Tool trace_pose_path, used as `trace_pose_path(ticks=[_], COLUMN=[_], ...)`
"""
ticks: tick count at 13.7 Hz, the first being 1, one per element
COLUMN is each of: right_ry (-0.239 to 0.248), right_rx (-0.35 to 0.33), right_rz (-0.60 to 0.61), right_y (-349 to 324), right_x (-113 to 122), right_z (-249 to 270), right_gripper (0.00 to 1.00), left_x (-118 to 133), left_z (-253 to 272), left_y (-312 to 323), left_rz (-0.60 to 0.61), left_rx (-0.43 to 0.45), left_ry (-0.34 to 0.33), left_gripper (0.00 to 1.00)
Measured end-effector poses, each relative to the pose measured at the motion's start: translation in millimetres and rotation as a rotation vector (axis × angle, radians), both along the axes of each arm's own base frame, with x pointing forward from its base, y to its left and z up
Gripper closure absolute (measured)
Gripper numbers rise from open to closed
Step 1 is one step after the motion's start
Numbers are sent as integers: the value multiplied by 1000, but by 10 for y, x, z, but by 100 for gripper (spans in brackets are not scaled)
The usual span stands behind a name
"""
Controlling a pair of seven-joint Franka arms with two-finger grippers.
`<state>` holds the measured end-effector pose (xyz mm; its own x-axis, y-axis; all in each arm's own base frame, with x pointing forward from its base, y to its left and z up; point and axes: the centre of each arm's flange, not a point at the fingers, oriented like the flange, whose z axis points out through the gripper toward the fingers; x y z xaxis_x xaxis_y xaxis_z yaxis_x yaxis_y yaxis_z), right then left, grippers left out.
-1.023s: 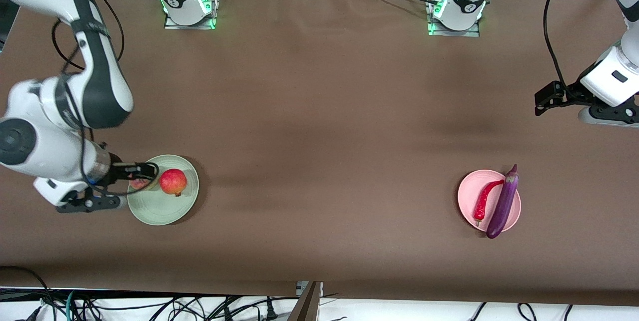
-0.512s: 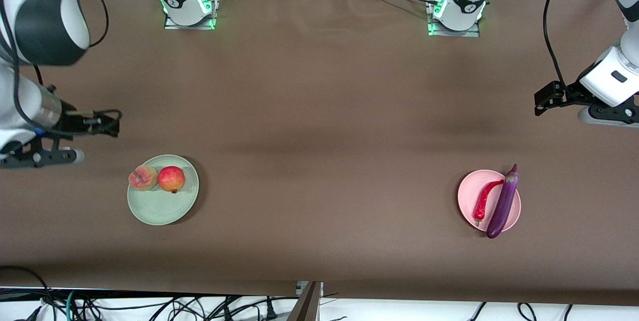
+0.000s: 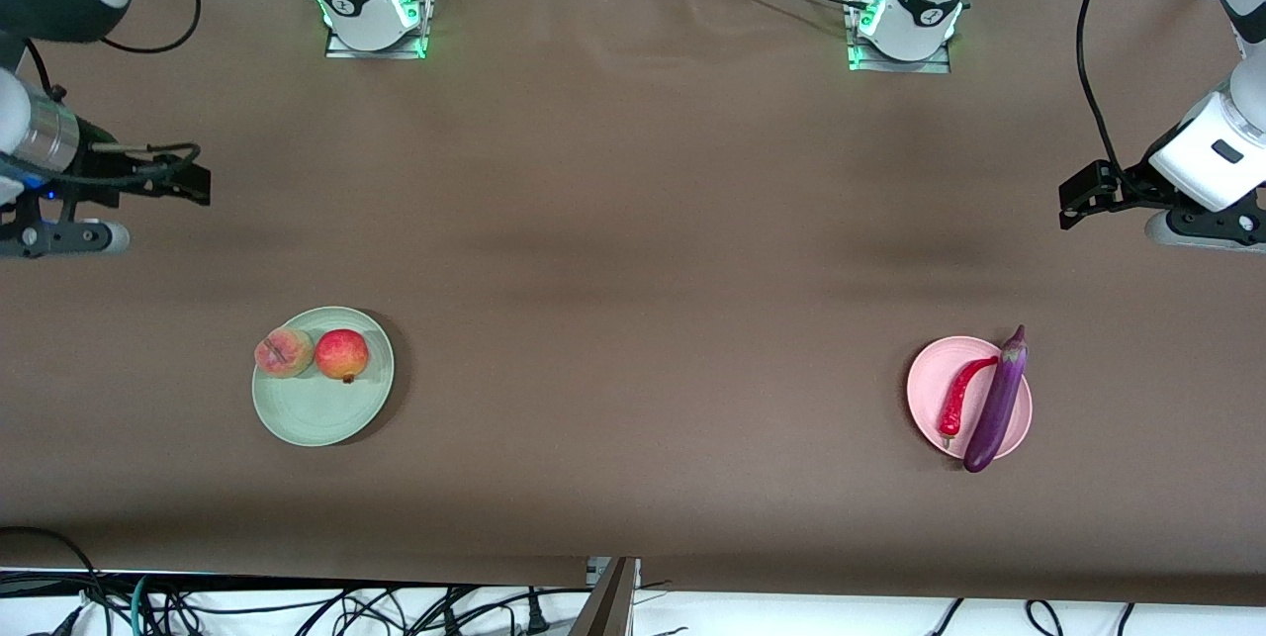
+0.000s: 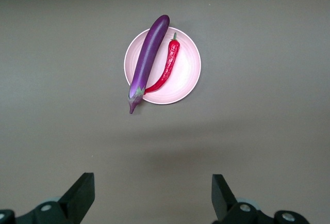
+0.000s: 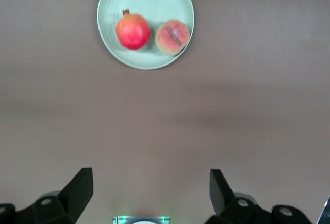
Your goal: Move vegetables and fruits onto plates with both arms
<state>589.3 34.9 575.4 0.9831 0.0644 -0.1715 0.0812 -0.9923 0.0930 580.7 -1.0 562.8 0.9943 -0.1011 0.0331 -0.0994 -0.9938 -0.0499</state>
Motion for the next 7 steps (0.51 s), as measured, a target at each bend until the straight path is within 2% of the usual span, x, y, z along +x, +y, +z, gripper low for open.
trace_pose_path(ticks=[2,7], right_ry=[12,24], right_rx=[15,32], right_rz=[6,47], right_y=[-60,-180], right_x=[-104,-119], right_z=[1,-32], right_gripper=[0,0], left_x=[1,2], left_z=[6,10], left_y=[-4,-4], left_rz=[-1,-1], left_rx=[0,0], left_ry=[-1,-2], left_gripper=[0,0])
